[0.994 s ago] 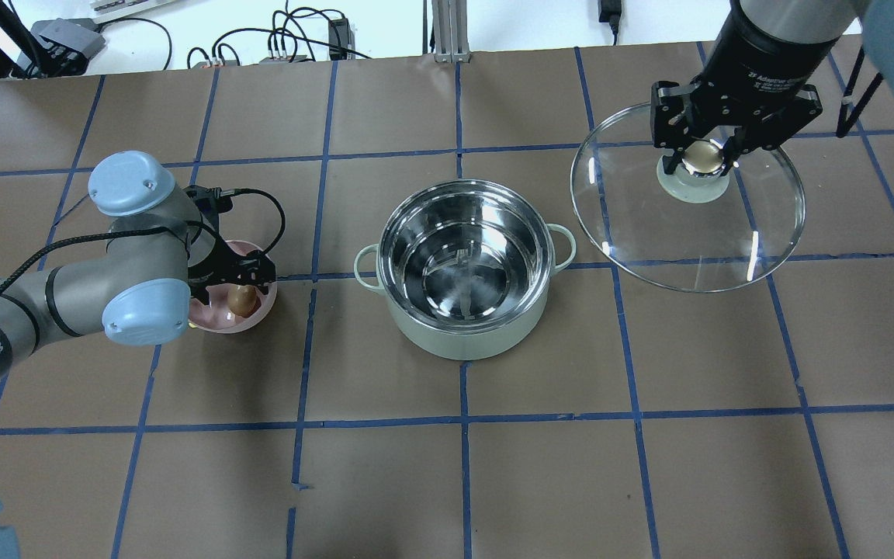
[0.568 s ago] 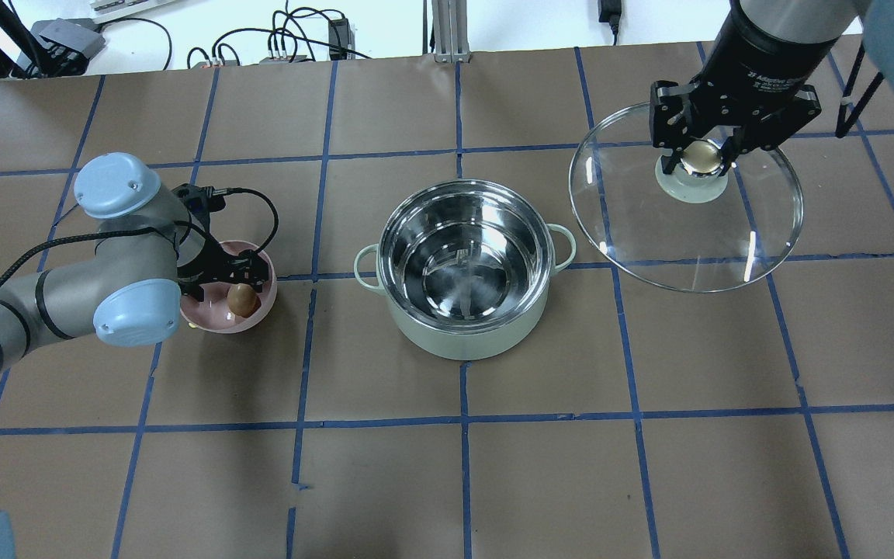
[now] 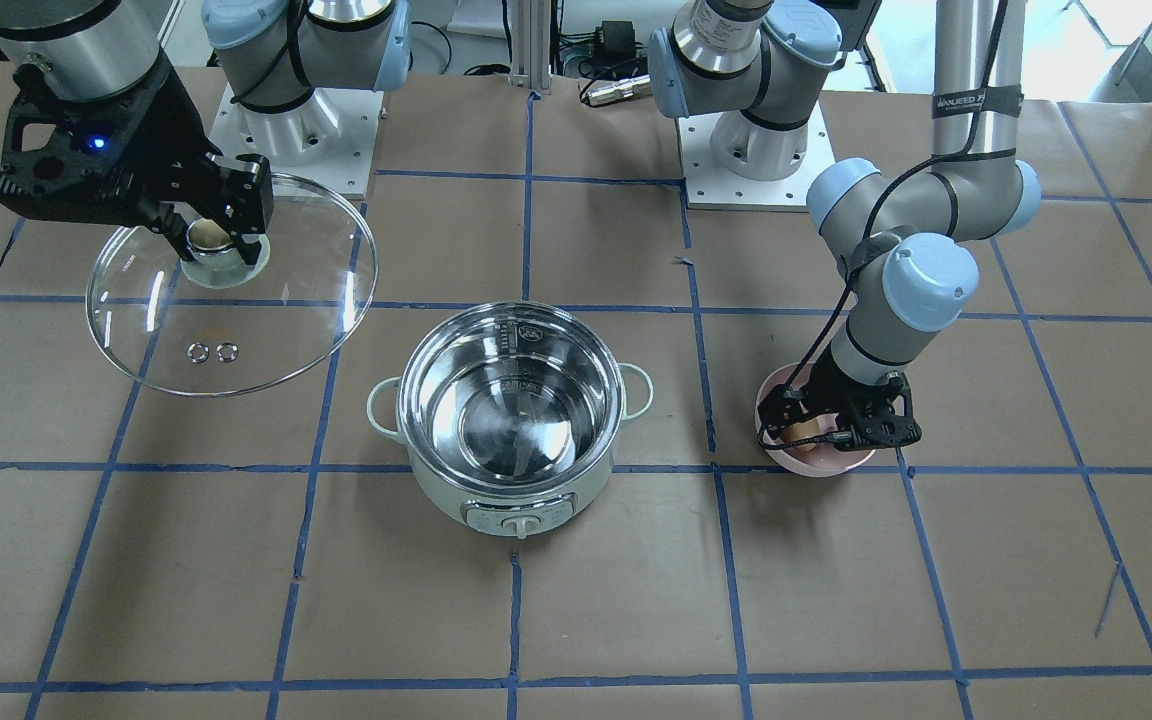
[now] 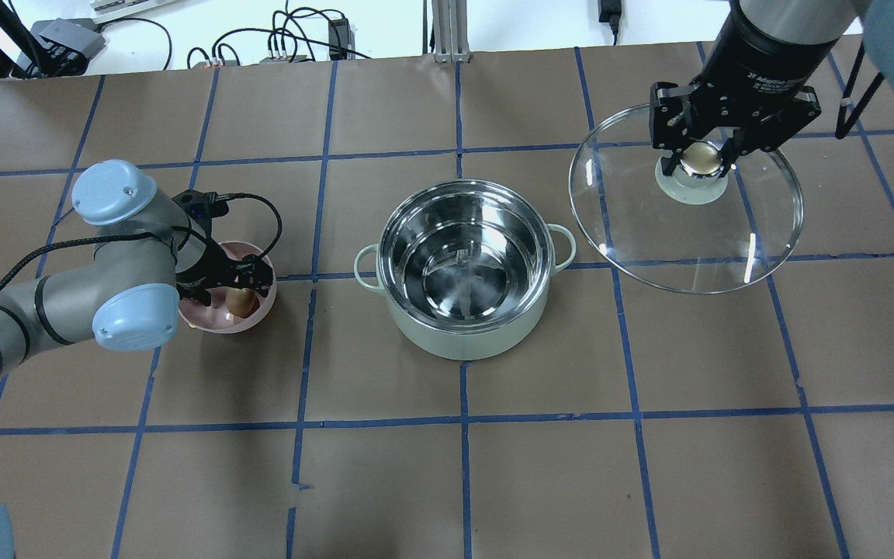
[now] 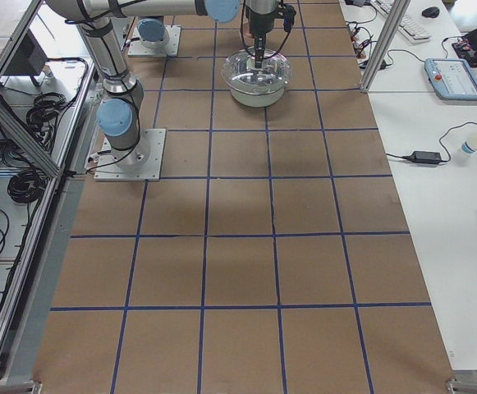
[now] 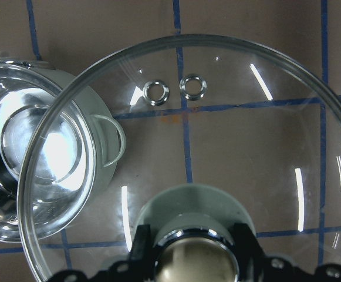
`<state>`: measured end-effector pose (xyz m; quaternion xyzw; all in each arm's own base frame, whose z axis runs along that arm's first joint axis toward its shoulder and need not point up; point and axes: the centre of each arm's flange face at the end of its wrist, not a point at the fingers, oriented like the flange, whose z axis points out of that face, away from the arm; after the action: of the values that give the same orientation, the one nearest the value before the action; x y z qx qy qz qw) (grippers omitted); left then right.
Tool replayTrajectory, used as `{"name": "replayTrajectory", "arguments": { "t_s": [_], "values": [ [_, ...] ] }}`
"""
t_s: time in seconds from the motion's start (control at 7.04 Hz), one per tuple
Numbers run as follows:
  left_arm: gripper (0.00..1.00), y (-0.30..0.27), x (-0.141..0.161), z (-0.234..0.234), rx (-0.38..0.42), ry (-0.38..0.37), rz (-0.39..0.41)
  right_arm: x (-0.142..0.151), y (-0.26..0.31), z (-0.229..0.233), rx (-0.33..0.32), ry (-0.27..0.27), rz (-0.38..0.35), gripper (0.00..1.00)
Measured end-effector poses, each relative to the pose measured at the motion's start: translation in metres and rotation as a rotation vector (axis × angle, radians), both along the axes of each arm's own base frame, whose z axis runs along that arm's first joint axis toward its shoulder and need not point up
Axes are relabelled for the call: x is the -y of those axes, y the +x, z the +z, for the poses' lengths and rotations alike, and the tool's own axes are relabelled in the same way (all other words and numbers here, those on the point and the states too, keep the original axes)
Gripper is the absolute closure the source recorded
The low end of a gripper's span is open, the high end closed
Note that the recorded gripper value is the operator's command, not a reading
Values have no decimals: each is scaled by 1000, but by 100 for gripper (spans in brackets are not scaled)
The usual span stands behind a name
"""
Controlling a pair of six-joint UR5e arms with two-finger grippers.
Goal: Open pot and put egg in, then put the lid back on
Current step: 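Lower the left gripper into the pink bowl and close on the egg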
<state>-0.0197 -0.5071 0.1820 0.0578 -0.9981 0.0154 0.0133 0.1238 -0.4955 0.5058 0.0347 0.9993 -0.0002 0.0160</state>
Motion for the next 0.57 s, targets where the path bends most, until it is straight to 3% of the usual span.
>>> {"name": "replayTrajectory", "arguments": {
  "t_s": [0.28,0.43,0.57],
  "values": [
    [12,0,0,-3,-1,6,-1,0,0,-1,-1,6,0,100],
    [24,0,0,-3,-1,8,-2,-1,0,-1,-1,7,0,100],
    [46,0,-1,-4,-1,9,-2,0,0,-1,-2,7,1,100]
  ]
}}
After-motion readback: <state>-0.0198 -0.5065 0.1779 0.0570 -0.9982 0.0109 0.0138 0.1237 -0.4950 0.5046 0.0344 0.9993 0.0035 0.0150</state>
